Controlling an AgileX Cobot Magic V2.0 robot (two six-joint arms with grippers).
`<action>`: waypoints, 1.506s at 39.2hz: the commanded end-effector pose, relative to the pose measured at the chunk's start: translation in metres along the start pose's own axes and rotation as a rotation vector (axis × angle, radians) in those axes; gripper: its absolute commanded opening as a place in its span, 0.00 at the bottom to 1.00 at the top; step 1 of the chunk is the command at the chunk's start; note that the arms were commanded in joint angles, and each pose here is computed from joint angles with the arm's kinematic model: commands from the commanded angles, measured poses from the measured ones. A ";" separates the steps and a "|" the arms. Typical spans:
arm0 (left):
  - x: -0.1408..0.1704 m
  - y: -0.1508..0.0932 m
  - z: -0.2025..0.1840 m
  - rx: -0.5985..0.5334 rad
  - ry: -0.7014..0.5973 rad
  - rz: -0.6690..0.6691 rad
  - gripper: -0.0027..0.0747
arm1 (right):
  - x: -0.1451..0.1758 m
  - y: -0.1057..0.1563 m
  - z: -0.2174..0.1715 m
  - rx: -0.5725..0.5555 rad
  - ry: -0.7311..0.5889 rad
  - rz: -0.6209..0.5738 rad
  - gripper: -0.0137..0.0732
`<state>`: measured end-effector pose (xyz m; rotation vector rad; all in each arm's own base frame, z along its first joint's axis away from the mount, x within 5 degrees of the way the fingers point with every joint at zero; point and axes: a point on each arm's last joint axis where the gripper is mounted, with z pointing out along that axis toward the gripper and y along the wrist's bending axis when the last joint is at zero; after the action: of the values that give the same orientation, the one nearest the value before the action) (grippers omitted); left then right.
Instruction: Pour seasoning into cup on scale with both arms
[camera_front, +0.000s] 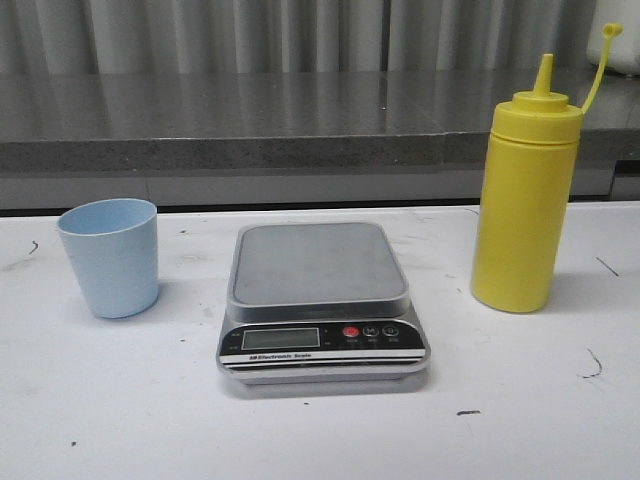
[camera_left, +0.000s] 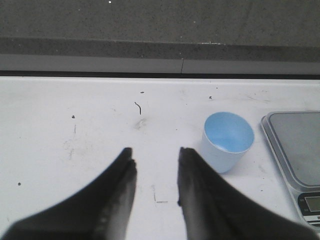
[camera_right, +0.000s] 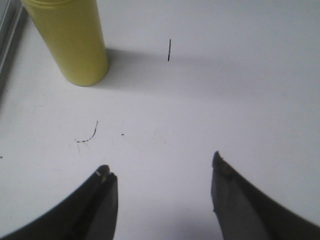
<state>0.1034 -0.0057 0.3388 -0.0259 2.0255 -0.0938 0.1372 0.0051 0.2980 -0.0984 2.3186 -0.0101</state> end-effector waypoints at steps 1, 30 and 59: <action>-0.018 -0.001 0.003 0.006 -0.091 -0.003 0.59 | -0.012 -0.002 -0.005 0.015 -0.077 -0.006 0.67; -0.051 -0.059 0.165 0.145 0.470 0.150 0.62 | -0.012 -0.002 -0.005 0.016 -0.082 -0.006 0.67; -0.019 -0.074 0.291 0.111 0.692 0.177 0.38 | -0.012 -0.002 -0.005 0.016 -0.084 -0.006 0.67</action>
<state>0.3673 -0.0904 0.2102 0.3031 2.7956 -0.0945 0.1372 0.0051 0.2980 -0.0984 2.3186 -0.0101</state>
